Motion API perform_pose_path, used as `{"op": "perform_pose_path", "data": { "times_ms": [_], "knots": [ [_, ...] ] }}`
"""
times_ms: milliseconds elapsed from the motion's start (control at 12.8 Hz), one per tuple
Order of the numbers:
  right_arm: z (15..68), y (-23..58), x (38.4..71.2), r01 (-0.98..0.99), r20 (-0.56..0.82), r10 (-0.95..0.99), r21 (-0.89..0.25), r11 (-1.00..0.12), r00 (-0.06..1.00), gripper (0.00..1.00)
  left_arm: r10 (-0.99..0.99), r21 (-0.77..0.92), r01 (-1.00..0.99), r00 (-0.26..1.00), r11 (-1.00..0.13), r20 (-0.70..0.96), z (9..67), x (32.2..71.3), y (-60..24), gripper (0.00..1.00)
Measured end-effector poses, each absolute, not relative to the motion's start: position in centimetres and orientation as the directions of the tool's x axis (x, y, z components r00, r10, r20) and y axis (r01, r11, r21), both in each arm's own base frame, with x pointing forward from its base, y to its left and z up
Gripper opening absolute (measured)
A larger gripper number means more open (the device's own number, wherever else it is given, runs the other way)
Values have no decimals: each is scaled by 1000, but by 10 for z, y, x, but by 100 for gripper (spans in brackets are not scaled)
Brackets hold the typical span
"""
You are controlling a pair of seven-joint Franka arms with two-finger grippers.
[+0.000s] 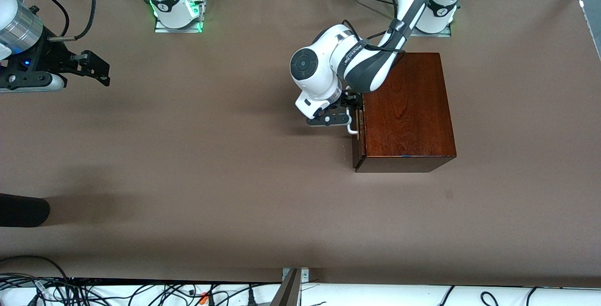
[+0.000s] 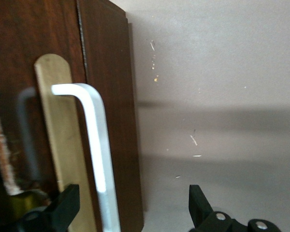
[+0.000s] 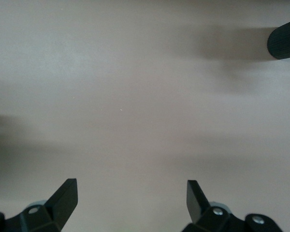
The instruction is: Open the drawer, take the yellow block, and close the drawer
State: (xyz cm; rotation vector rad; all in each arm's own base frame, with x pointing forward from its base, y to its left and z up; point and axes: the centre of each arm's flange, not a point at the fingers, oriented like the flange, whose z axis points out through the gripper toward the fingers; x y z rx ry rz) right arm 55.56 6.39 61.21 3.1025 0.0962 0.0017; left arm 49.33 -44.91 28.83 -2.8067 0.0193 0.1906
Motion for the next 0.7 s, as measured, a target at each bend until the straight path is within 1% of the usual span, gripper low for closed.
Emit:
{"op": "perform_pose_path", "data": {
  "times_ms": [235,705],
  "knots": [
    [612,64,556,62,0,62,38,-997,998,100,11,-327,-33,991,-944,-133,280,486,-458,100],
    [612,64,556,62,0,62,38,-997,998,100,16,-333,-30,991,-943,-135,272,487,-456,100]
  ]
}}
